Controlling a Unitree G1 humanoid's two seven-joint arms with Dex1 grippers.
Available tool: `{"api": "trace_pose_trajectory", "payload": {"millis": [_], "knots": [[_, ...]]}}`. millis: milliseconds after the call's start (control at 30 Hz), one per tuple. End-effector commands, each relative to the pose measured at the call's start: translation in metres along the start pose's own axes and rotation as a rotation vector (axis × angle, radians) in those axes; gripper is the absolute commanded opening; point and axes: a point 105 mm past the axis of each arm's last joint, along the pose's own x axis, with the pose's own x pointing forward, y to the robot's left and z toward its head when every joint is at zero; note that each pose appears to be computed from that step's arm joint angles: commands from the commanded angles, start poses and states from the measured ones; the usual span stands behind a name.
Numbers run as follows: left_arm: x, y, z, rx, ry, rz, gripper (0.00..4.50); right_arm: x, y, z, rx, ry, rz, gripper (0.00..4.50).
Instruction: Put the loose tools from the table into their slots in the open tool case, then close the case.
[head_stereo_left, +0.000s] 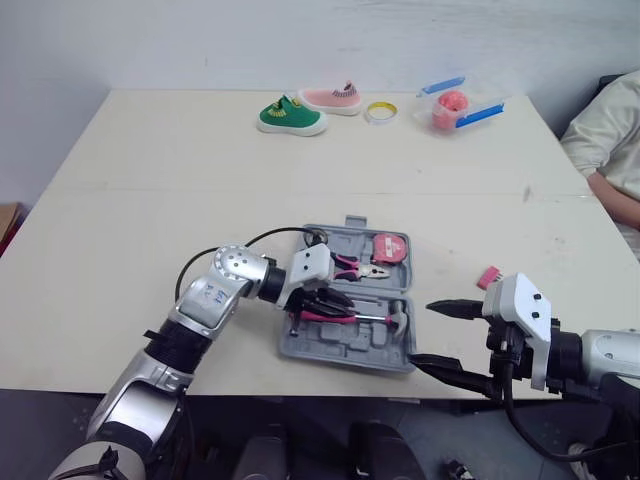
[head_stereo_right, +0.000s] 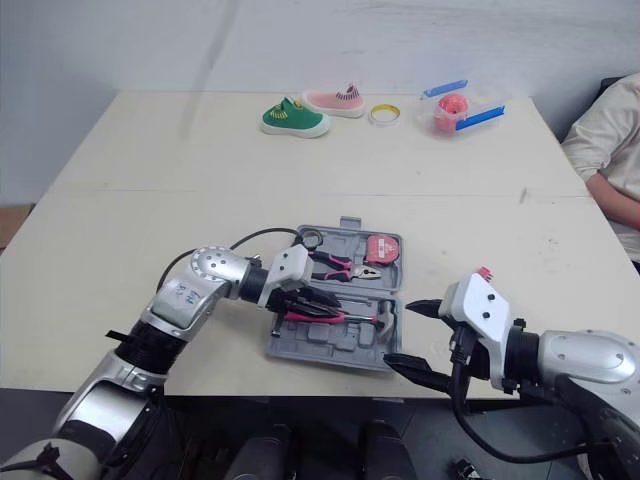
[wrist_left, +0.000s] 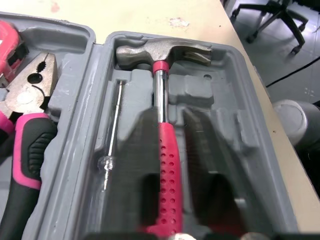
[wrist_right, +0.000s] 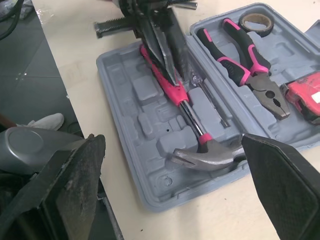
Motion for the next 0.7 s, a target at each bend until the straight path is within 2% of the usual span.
{"api": "trace_pose_trajectory", "payload": {"millis": [33,167,367,700], "knots": [[0.003,0.002,-0.01,0.03,0.072,0.011,0.06,-0.001,0.0,0.003,-0.019,-0.016,0.003,4.5],[0.006,-0.002,-0.027,0.006,0.173,-0.006,0.06,-0.001,0.0,0.003,-0.02,-0.014,0.001,4.5],[0.002,-0.006,-0.068,-0.072,0.408,0.009,0.06,-0.002,0.0,0.002,-0.015,-0.011,-0.004,4.5],[0.006,-0.012,-0.079,-0.062,0.452,0.005,0.06,-0.003,0.0,-0.003,0.009,-0.008,-0.033,4.5]]}}
